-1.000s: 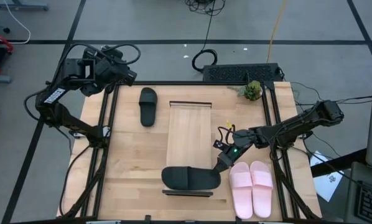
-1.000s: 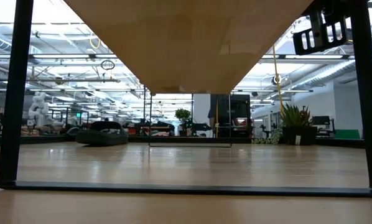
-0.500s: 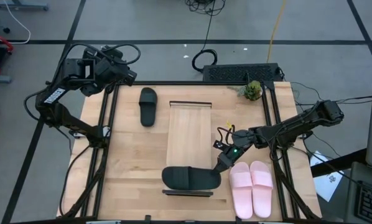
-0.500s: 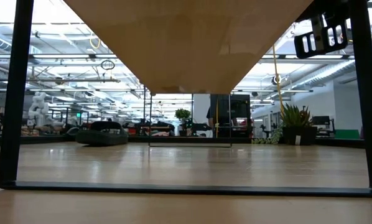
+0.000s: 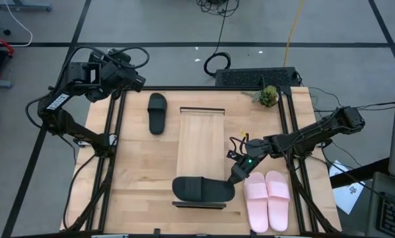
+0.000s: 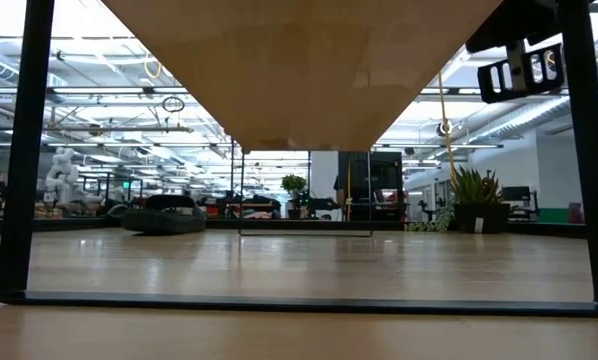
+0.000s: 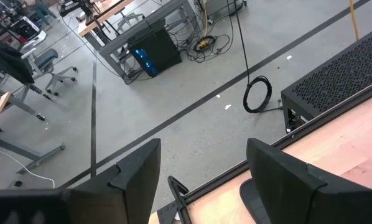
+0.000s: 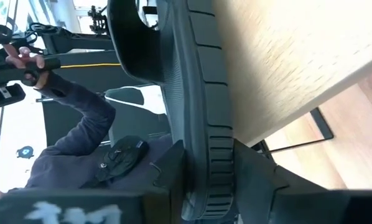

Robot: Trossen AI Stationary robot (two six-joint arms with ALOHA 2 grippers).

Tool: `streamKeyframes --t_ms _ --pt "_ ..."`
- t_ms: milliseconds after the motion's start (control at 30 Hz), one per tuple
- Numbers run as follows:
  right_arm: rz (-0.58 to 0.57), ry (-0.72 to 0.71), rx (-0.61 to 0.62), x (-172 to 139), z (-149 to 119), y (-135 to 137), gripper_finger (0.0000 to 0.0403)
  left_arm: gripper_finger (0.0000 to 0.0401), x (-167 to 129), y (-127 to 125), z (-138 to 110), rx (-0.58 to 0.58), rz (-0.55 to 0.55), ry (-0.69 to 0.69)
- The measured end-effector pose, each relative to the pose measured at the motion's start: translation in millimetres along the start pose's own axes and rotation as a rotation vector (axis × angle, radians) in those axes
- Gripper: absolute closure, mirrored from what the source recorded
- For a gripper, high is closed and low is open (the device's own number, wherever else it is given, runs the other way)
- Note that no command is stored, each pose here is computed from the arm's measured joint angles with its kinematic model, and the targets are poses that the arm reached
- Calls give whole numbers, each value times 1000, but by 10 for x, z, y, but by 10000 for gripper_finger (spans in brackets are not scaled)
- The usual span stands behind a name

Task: Pick and place slides into the shelf
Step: Put the left black slipper on the shelf

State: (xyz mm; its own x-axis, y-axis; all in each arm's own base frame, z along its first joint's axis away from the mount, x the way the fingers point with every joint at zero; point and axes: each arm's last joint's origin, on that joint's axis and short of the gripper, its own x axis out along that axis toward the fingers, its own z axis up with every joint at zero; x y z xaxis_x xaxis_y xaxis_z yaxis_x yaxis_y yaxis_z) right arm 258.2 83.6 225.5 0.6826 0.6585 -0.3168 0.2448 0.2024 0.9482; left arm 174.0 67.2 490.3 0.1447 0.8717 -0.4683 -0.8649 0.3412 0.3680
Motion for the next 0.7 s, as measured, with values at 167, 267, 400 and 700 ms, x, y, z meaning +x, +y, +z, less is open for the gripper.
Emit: streamKeyframes --t_ms 167,267,400,700 --pt "2 -1 -5 0 0 2 305 160 0 0 0 0 -2 1" --pt "1 -2 -7 0 1 1 291 160 1 -1 0 0 -3 1" --pt "-1 -3 -13 0 2 -1 267 160 0 -1 0 0 -3 1" --pt "-28 2 -7 -1 -3 -29 225 160 0 -1 0 0 -3 2"
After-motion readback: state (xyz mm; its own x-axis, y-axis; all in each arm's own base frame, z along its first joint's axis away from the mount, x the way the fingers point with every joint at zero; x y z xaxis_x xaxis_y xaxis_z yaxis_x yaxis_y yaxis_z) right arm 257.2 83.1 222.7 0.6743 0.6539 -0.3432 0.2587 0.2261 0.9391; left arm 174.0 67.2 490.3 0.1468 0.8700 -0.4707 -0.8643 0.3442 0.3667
